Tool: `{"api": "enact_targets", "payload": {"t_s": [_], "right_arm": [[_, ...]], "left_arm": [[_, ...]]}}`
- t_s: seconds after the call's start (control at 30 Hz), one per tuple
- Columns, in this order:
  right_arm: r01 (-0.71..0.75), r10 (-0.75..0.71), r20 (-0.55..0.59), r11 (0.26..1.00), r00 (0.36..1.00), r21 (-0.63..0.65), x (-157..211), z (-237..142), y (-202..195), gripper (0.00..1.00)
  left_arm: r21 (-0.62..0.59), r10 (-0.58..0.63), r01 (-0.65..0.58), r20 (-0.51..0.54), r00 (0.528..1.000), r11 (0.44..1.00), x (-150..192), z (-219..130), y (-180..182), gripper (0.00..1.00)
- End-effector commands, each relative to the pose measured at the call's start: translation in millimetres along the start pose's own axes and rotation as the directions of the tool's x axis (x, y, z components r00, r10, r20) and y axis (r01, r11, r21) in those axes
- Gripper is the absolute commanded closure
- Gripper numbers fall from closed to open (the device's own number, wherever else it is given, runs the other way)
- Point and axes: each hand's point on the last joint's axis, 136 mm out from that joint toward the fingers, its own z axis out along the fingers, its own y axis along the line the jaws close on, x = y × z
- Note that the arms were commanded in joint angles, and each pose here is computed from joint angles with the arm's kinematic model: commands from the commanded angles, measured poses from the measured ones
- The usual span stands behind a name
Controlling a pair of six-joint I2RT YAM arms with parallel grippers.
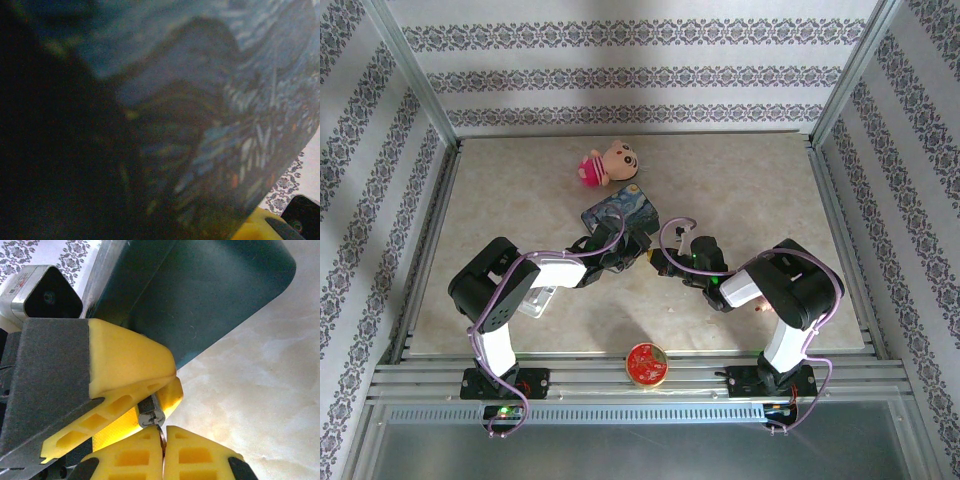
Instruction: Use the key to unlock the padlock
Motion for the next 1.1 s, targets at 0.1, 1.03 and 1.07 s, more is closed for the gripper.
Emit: {"api": "enact_targets", "payload": {"t_s": [0.1, 1.03, 1.07], "right_arm": [[0.059, -0.054, 0.125, 0.998, 0.991, -0.038, -35.3, -0.2, 21.0, 1.0], [0.049, -0.048, 0.034, 0.998, 0.998, -0.027, -19.1, -8.4, 16.1, 0.71], [0.041, -0.04, 0.029, 0.999, 0.999, -0.023, -16.5, -9.9, 14.4, 0.69]], "left_arm": [[-0.093, -0.075, 0.053, -0.242, 0.967, 0.994, 61.7, -5.3, 26.6, 1.0], [-0.082, -0.155, 0.141, -0.209, 0.966, 0.987, 55.3, -7.1, 38.3, 1.0], [-0.078, -0.168, 0.155, -0.206, 0.964, 0.985, 54.4, -6.3, 39.4, 1.0]]}}
